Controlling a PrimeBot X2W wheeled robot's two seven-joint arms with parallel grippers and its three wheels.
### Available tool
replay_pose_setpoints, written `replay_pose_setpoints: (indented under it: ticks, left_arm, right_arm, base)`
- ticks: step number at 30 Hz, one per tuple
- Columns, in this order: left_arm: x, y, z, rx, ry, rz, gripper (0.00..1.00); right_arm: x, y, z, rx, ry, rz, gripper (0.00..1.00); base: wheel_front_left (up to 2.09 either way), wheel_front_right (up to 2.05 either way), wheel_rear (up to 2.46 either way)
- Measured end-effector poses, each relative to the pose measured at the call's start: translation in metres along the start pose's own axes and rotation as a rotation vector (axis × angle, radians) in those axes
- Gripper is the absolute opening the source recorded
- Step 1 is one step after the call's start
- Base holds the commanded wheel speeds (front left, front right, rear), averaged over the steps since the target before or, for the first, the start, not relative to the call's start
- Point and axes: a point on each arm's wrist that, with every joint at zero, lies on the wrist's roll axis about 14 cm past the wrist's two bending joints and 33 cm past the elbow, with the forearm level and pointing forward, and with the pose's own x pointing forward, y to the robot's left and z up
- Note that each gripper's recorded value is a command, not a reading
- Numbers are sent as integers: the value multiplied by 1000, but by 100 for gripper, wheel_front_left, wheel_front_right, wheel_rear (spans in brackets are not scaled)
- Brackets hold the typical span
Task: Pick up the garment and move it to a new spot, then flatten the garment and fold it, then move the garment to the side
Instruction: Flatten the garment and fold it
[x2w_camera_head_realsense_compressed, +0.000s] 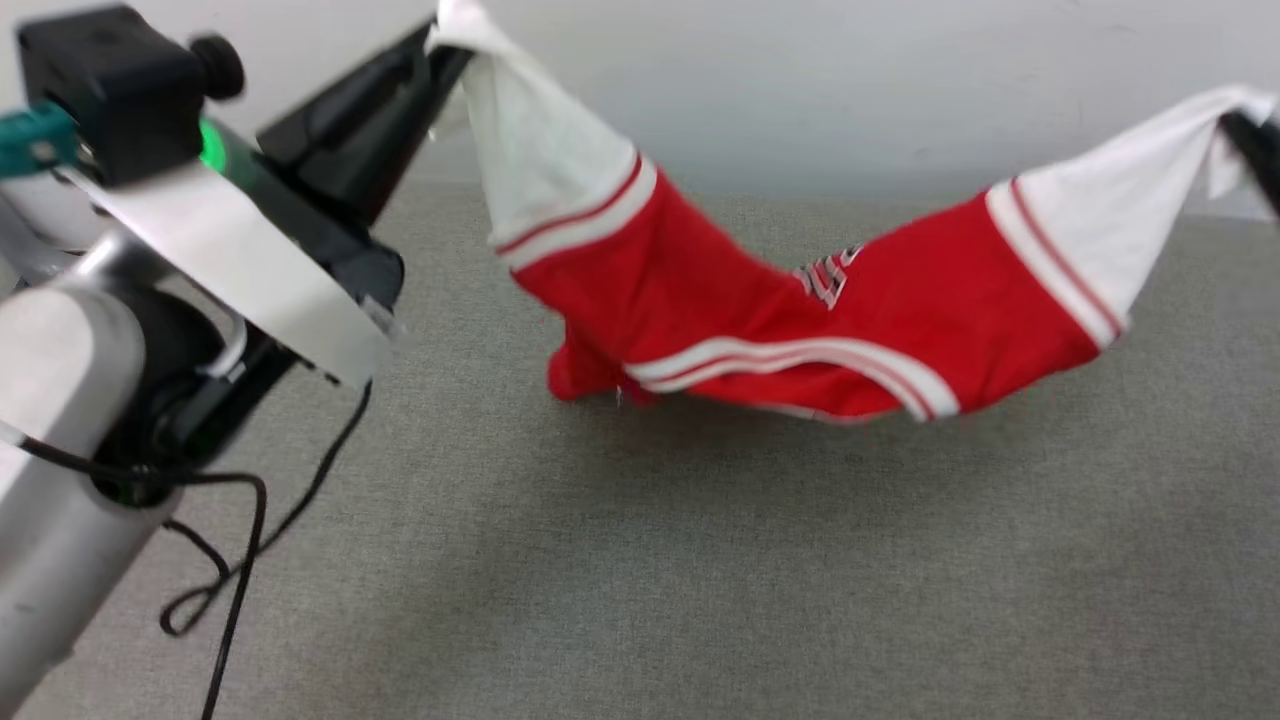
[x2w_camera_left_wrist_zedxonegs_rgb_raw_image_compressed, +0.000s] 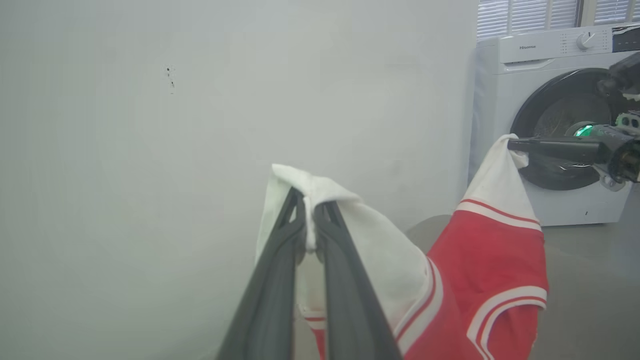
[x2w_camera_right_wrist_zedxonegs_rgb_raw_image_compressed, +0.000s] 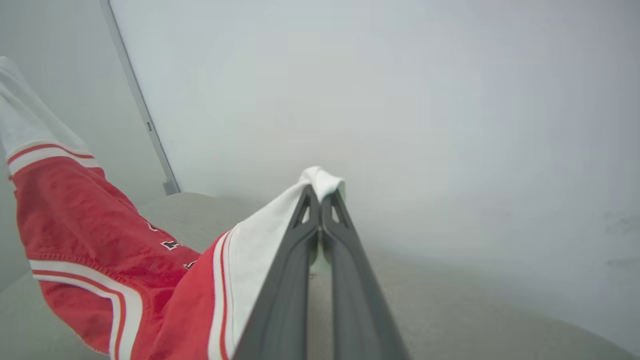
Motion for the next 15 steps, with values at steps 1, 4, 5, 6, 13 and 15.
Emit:
replay_pose_setpoints:
  ticks: [1,4,5,6,13,15]
  left_arm:
    - [2,1,7,8,-19,-1,0]
    - [12,1,27,30,-68,-12,0]
    - [16,1,31,37,-78,-17,0]
    - [20,2,36,47,-93,-19,0]
    - [58,20,54,76,-157,2,0]
    - [72,27,51,79,-162,12,0]
  right_arm:
    - [1,0,10,-4,-30,-1,0]
    - [5,1,38,-25,-104,1,0]
    - [8,0,46,-36,-128,-3,0]
    - [11,-1,54,-51,-145,-7,0]
    - [47,-8,81,-113,-215,-21,0]
    - [62,-12,82,-133,-215,-27,0]
  base:
    - [0,0,0]
    - [0,0,0]
    - [0,0,0]
    - [0,0,0]
    - [0,0,0]
    - [0,0,0]
